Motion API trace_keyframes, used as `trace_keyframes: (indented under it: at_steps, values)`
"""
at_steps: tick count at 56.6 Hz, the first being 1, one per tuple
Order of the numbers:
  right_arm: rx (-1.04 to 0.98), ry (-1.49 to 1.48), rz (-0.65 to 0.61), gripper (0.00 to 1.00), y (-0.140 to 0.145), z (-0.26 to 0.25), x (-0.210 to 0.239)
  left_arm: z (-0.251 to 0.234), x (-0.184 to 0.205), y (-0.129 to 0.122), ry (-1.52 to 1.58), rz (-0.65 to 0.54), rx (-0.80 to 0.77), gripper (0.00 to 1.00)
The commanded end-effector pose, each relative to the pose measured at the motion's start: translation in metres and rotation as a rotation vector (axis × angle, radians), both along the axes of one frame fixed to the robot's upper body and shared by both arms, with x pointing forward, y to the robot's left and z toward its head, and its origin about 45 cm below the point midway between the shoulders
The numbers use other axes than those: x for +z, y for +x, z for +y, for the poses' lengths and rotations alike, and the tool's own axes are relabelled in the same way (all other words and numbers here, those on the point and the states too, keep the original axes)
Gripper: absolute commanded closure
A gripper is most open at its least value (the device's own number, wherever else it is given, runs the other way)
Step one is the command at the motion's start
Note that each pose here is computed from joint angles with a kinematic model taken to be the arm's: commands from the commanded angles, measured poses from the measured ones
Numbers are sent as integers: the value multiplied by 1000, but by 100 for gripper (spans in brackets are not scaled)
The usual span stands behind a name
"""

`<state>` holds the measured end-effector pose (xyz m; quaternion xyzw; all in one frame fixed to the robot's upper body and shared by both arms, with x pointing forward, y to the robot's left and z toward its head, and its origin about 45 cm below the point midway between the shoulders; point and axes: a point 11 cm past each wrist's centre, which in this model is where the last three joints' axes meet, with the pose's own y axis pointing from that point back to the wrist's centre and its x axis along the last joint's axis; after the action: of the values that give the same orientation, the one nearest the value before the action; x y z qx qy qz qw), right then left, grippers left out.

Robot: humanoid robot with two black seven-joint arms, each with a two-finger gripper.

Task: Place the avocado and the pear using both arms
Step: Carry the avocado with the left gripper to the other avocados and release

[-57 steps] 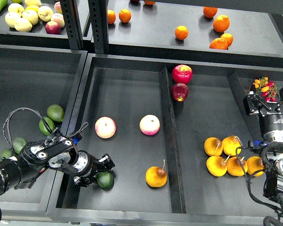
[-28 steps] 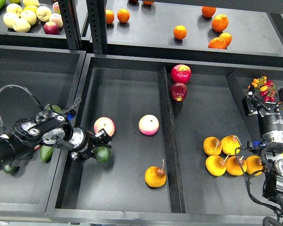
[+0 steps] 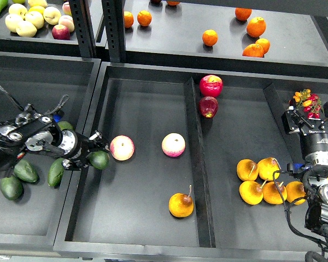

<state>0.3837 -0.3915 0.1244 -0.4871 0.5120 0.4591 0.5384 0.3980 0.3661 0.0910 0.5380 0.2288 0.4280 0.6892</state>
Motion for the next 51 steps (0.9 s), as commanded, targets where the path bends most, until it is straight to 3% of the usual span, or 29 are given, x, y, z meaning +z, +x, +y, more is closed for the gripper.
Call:
trace_keyframes:
  at_steps: [1,23,51]
  values:
    - [-1,1,-2,0,0,0,0,19,-1,-4,30,9,49,55]
    - [-2,4,-4,0,0,0,1,52,-10,-20,94,46,144,53]
    - [-5,10,-8,0,-1,-1,1,52,-20,-29,96,71,145,51]
